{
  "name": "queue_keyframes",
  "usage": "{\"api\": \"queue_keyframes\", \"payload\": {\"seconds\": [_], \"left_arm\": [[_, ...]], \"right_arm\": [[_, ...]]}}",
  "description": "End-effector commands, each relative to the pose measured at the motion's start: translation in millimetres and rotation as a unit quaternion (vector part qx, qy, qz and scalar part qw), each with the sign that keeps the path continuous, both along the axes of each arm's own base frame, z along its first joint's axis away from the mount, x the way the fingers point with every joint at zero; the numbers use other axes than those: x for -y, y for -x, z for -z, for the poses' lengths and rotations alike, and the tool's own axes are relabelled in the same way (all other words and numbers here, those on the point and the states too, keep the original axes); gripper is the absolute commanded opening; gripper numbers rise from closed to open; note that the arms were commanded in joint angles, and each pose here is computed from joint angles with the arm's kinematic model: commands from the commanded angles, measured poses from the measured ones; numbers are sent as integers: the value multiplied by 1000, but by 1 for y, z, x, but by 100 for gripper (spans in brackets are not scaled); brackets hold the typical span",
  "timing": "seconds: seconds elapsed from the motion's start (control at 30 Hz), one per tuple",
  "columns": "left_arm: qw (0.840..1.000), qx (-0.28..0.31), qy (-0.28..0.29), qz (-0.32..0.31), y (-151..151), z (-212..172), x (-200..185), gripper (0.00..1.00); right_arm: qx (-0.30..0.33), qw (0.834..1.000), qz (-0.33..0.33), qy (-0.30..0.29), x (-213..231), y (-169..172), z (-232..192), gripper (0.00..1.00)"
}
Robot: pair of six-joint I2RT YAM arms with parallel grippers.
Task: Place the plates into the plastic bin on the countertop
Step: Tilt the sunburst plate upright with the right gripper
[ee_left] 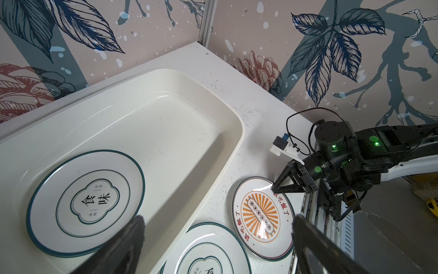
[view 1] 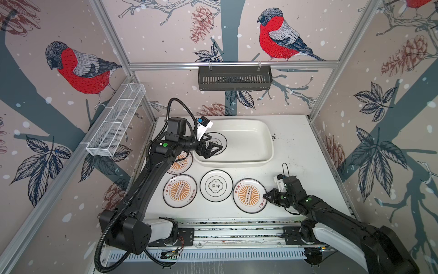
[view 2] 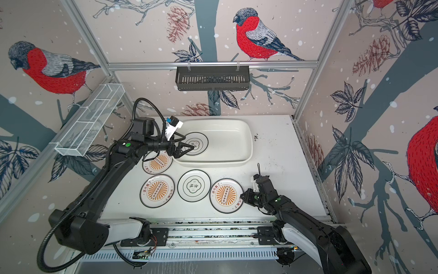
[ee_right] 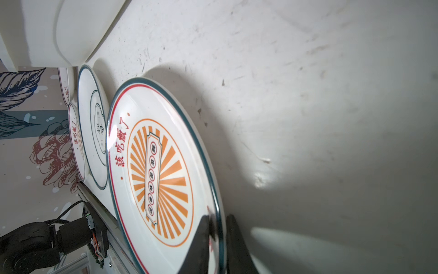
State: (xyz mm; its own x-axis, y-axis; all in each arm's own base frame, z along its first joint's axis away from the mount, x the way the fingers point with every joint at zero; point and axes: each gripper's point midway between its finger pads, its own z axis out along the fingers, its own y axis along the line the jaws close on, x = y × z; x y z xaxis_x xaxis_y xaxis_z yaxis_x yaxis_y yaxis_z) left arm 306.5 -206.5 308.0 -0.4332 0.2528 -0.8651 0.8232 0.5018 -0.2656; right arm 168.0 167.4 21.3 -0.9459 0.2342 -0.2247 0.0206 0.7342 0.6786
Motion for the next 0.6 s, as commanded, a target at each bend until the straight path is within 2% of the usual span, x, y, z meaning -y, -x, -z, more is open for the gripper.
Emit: {"api": "queue_keyframes", "payload": {"seconds": [0.0, 0.33, 0.57], "left_arm": [[1000, 14, 11, 9, 2, -8, 2, 96], [1000, 16, 14, 10, 2, -12, 3, 96], [1000, 15, 17, 10, 2, -14, 4, 96]], "right_arm": [[-3, 1000, -7, 10, 3, 1, 3, 13], [13, 1000, -10, -4, 4, -4, -9, 4], [34, 999, -10, -27, 6, -5, -25, 2]]}}
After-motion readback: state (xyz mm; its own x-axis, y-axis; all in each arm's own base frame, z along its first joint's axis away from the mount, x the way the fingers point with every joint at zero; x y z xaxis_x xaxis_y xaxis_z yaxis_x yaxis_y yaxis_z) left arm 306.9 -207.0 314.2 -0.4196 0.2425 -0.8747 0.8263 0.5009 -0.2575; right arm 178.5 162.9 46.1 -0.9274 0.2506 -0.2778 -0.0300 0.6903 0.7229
